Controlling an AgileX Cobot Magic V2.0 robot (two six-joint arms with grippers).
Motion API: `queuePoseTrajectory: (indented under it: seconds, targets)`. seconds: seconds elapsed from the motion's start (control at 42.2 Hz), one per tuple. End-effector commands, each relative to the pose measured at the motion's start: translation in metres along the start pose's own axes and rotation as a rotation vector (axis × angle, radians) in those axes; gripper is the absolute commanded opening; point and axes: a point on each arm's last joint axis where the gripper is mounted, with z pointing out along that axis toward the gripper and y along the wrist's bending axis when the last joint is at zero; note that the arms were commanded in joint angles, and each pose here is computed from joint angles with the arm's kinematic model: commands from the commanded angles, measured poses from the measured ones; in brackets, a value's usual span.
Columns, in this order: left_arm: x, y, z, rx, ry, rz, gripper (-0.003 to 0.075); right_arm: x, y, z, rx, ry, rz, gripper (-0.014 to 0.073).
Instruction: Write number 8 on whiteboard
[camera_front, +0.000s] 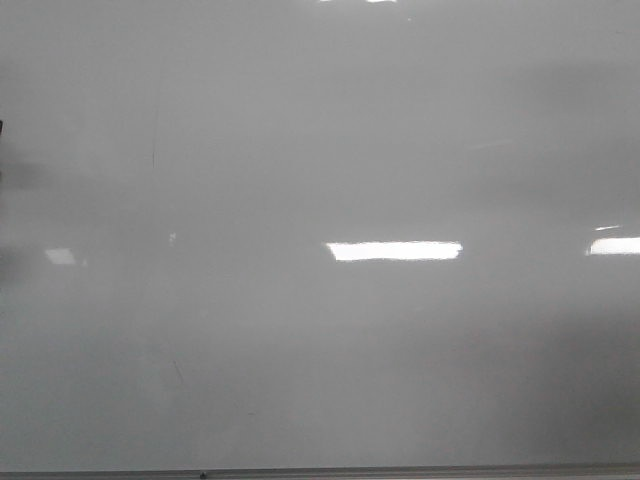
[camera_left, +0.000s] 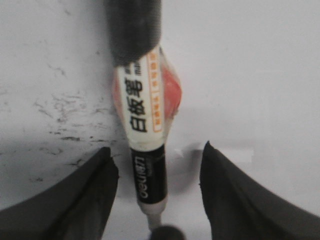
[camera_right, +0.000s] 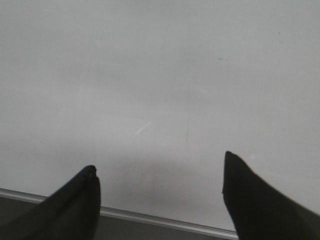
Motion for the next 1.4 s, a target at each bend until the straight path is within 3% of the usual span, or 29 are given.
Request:
queuePoseTrajectory:
  seconds: [0.0,0.285,0.474,0.688,1.02,1.138,1.233,1.375]
  targets:
    - [-0.023,-0.003,-0.006,0.012,-0.133,-0.016,0.0344,-0.015,0.0,-0.005,0.005,-0.104,-0.005,0.0539]
    - [-0.024,-0.003,-0.006,0.012,-0.136,-0.016,0.0087,-0.016,-0.001,-0.005,0.006,-0.115,-0.005,0.0539]
    - [-0.023,-0.003,-0.008,0.012,-0.122,-0.016,-0.0019,-0.016,-0.001,-0.005,0.006,-0.115,-0.005,0.0539]
    - [-0.027,-0.011,-0.024,0.031,-0.07,0.065,-0.0021,-0.016,-0.001,-0.005,0.006,-0.115,-0.005,0.0539]
    - [-0.054,-0.041,-0.067,0.071,0.185,0.282,-0.0021,-0.016,-0.001,-0.005,0.006,-0.115,-0.005,0.0539]
    - [-0.061,-0.048,-0.078,0.098,0.212,0.335,-0.002,-0.016,-0.001,-0.005,0.006,-0.115,-0.005,0.0539]
    - [-0.063,-0.057,-0.084,0.151,0.234,0.384,-0.002,-0.016,-0.001,-0.005,0.006,-0.115,-0.005,0.0539]
    - [-0.059,-0.075,-0.093,0.329,0.28,0.476,-0.002,-0.016,-0.001,-0.005,0.006,-0.115,-0.005,0.0539]
